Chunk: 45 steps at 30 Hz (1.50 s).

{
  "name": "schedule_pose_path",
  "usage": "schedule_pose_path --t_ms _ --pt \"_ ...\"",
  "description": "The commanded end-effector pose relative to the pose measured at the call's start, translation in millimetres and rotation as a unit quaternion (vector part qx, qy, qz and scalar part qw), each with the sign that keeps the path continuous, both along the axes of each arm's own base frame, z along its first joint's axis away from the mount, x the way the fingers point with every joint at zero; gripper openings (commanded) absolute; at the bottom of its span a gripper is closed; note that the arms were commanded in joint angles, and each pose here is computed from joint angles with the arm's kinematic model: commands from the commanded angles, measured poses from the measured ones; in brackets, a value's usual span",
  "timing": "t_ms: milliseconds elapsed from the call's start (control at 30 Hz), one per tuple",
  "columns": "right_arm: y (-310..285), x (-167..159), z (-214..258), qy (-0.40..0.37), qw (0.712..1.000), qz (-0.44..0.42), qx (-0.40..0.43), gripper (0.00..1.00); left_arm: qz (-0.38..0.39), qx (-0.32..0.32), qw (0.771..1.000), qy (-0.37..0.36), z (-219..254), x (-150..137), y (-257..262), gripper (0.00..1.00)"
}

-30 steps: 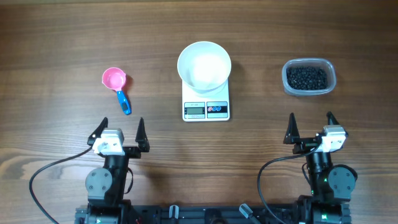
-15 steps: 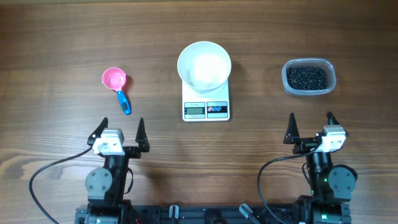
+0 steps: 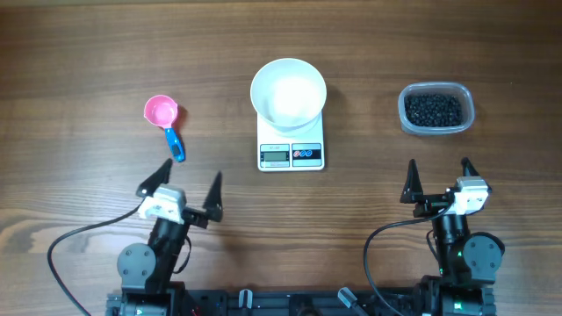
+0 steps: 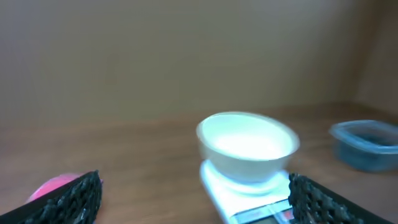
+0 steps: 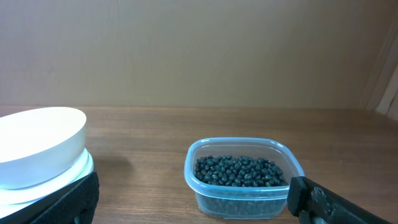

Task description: Scoop item into bowl and weigh 150g on scale

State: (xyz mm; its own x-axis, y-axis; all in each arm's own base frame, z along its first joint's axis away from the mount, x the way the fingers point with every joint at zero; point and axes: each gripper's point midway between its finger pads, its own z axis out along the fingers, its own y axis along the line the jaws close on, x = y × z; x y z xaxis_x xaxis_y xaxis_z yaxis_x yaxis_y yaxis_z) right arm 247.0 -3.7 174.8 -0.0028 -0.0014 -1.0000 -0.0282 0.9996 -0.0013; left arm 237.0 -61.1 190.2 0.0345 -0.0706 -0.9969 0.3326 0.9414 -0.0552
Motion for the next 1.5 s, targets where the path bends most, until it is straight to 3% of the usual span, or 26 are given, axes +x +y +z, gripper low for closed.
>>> schedule_pose_path --t_ms 0,233,400,500,667,867,933,1133,1300,1467 --pt "3.7 -0.6 2.2 -0.006 1.000 0.010 0.001 1.00 -0.122 0.007 0.991 -0.058 24.2 -21.9 -37.3 1.00" --pt "3.7 -0.6 2.2 -0.006 1.000 0.010 0.001 1.00 -0.124 0.003 0.979 -0.162 95.7 -43.0 -36.3 1.00" --pt "3.6 -0.6 2.2 -0.006 1.000 0.010 0.001 1.00 -0.099 -0.003 0.985 -0.142 134.2 -45.7 -28.4 1.00" --pt "3.7 -0.6 2.2 -0.006 1.000 0.010 0.002 1.00 -0.099 -0.005 0.991 -0.090 152.6 -41.0 -28.7 1.00" --pt "3.6 -0.6 2.2 -0.006 1.000 0.010 0.002 1.00 -0.098 -0.009 0.993 0.064 158.1 -16.7 -30.0 1.00" --pt "3.6 -0.6 2.2 -0.006 1.000 0.010 0.001 1.00 -0.094 -0.019 0.956 0.279 141.9 12.1 -31.9 1.00" --pt "3.6 -0.6 2.2 -0.006 1.000 0.010 0.001 1.00 -0.106 -0.025 0.941 0.320 136.0 14.9 -36.6 1.00" --pt "3.6 -0.6 2.2 -0.006 1.000 0.010 0.001 1.00 -0.227 -0.065 0.906 0.351 140.2 2.4 -71.7 1.00" --pt "3.7 -0.6 2.2 -0.006 1.000 0.010 0.001 1.00 -0.191 -0.103 0.902 0.374 143.7 7.4 -66.1 1.00" --pt "3.7 -0.6 2.2 -0.006 1.000 0.010 0.002 1.00 -0.115 -0.084 0.883 0.448 137.9 11.8 -49.0 1.00"
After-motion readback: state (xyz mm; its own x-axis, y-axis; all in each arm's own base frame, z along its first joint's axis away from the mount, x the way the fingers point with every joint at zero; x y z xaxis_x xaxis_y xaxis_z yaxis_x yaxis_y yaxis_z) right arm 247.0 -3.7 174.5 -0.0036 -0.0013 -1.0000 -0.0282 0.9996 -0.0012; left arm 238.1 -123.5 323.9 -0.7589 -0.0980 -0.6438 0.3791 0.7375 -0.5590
